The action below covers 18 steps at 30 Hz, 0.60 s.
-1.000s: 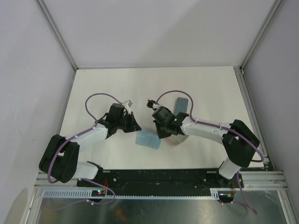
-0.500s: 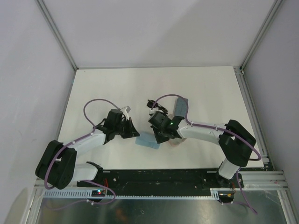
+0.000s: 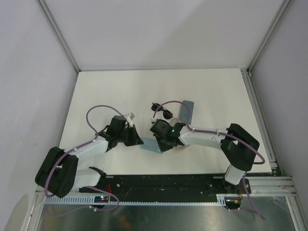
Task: Organize the sunglasses
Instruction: Fold the glasses cleaning cloth at the center of the board.
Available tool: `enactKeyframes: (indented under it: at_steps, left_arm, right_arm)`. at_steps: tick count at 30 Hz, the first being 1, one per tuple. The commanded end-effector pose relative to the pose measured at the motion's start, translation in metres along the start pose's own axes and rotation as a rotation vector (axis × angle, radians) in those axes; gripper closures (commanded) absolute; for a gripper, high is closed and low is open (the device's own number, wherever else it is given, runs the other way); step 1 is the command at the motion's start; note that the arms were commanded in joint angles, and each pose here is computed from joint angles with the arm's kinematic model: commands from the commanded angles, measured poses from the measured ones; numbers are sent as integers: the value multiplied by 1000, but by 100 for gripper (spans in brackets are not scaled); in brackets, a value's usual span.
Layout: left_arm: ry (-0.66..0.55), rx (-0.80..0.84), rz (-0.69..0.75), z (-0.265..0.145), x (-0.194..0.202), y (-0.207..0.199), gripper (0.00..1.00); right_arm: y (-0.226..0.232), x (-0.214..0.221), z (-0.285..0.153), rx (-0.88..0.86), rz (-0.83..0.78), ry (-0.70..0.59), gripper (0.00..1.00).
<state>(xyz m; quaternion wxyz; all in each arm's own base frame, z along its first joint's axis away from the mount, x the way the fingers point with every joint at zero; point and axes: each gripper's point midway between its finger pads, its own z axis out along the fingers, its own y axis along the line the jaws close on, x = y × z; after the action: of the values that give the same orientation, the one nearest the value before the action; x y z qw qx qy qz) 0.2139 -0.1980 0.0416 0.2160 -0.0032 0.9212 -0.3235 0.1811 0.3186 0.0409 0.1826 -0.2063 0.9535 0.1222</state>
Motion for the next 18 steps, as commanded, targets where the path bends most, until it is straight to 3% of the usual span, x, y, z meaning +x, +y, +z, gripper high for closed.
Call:
enactKeyframes:
  at_steps: [1,14,18]
  left_arm:
    - [-5,25,10,-3,3,-6,97]
    - [21,8,6,1,11,-1,96]
    - [24,1,7,2,13,1,91]
  right_arm:
    - [-1,-3,0,27,-2,-10,100]
    - [-1,4,8,33,-4,4,100]
    - [-1,5,10,34,-6,6,96]
